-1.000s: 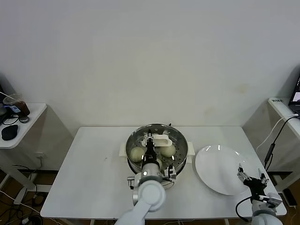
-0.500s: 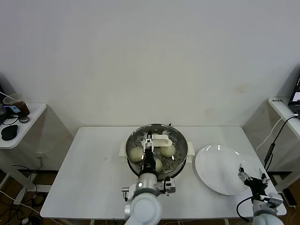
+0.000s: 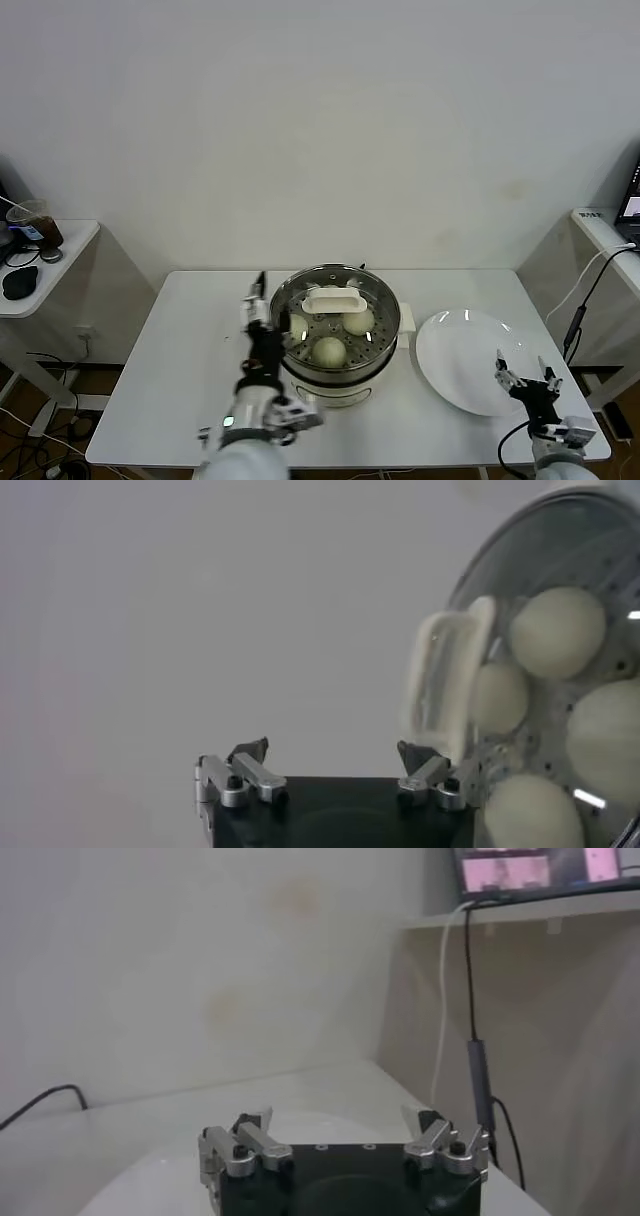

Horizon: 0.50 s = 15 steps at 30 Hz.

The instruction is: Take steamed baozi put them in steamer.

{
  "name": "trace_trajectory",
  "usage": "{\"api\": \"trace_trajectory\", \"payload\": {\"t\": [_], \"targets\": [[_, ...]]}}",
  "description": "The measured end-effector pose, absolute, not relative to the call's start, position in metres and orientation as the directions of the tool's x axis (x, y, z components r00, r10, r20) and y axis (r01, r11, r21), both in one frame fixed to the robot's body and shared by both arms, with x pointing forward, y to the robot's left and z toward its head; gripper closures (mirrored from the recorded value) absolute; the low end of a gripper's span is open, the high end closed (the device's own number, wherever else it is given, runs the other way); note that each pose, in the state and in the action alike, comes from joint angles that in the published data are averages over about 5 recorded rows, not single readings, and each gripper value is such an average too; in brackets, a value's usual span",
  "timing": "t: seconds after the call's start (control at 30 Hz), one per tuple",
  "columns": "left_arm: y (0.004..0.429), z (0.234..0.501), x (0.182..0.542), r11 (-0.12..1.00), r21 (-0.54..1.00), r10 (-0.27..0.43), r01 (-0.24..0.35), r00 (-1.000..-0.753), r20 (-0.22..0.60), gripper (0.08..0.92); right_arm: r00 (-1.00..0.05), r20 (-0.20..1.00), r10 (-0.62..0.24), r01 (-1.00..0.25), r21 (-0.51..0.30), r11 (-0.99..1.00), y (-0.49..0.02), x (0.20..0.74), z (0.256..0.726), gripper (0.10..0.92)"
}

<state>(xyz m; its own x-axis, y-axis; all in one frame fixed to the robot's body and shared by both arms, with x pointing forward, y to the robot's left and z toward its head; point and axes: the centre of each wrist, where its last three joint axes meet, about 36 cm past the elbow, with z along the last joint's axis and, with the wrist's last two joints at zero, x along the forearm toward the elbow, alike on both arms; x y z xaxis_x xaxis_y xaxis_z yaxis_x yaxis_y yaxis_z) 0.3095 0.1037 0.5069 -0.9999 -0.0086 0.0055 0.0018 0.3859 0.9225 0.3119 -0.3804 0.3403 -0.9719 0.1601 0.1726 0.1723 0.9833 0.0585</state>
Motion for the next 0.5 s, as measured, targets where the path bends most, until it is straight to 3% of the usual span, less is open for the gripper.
{"api": "trace_trajectory", "payload": {"t": [0.17, 0.5], "targets": [[0.16, 0.498, 0.311, 0.536, 0.844, -0.005, 0.022, -1.0, 0.029, 0.177, -0.982, 0.161, 0.101, 0.111, 0.057, 0.992, -0.357, 0.307, 0.343, 0.2], [0.237, 0.442, 0.293, 0.843, 0.534, 0.021, 0.07, -0.995, 0.098, 0.177, -0.982, 0.185, 0.048, 0.059, 0.056, 0.997, -0.327, 0.293, 0.34, 0.2]]}}
